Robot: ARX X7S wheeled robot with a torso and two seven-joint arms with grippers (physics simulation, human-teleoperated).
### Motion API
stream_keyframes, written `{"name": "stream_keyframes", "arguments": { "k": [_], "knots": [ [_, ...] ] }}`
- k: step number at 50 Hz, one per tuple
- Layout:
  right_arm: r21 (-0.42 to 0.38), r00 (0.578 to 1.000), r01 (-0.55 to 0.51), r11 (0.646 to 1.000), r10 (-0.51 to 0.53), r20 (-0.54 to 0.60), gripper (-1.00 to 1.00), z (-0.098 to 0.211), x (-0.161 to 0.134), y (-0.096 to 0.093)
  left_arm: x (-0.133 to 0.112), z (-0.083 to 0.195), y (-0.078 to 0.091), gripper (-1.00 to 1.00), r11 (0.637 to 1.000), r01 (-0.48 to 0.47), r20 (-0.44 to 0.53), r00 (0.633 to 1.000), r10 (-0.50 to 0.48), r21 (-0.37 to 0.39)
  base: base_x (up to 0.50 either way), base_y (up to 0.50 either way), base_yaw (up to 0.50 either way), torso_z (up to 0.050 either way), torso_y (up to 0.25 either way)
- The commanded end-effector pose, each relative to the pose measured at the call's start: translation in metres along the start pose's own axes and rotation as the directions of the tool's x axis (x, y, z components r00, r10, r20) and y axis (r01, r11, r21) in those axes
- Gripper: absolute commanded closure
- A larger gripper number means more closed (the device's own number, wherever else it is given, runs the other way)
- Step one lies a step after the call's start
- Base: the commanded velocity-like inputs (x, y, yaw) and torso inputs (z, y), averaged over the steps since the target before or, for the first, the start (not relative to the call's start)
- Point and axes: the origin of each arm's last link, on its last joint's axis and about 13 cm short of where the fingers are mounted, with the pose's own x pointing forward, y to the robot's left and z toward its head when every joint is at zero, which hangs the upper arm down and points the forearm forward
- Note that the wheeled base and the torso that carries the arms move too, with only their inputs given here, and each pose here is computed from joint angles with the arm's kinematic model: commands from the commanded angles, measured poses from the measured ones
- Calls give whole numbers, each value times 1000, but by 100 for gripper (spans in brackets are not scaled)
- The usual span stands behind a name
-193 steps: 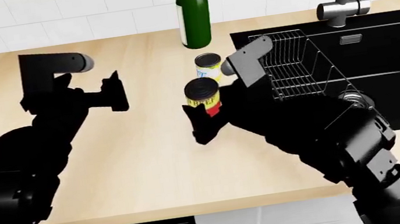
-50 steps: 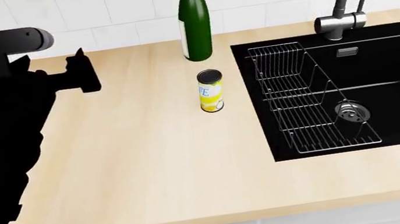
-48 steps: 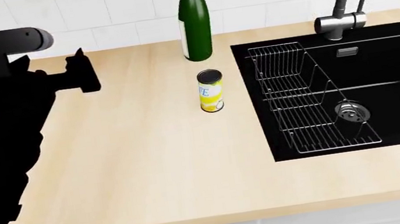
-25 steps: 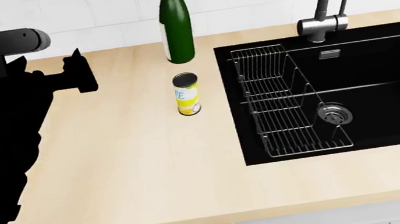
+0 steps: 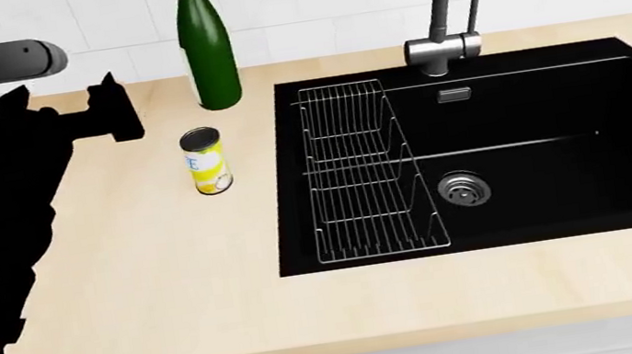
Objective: Pick the cans from the counter and place them in their designated side in the cabinet.
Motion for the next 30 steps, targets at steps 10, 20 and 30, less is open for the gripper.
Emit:
{"name": "stream_keyframes", "arguments": {
  "k": [10,20,30],
  "knots": [
    [14,1000,-9,1000,9,12,100,0,1,5,15,34,38,-100,981,-143,54,989,137,129,0,0,0,0,0],
    [18,1000,-10,1000,10,12,100,5,-2,5,20,47,54,-100,970,-197,50,980,192,145,0,0,0,0,1],
    [17,1000,-11,1000,11,12,100,5,-2,5,27,53,63,-100,965,-232,42,973,228,123,19,0,0,0,0]
  ]
}}
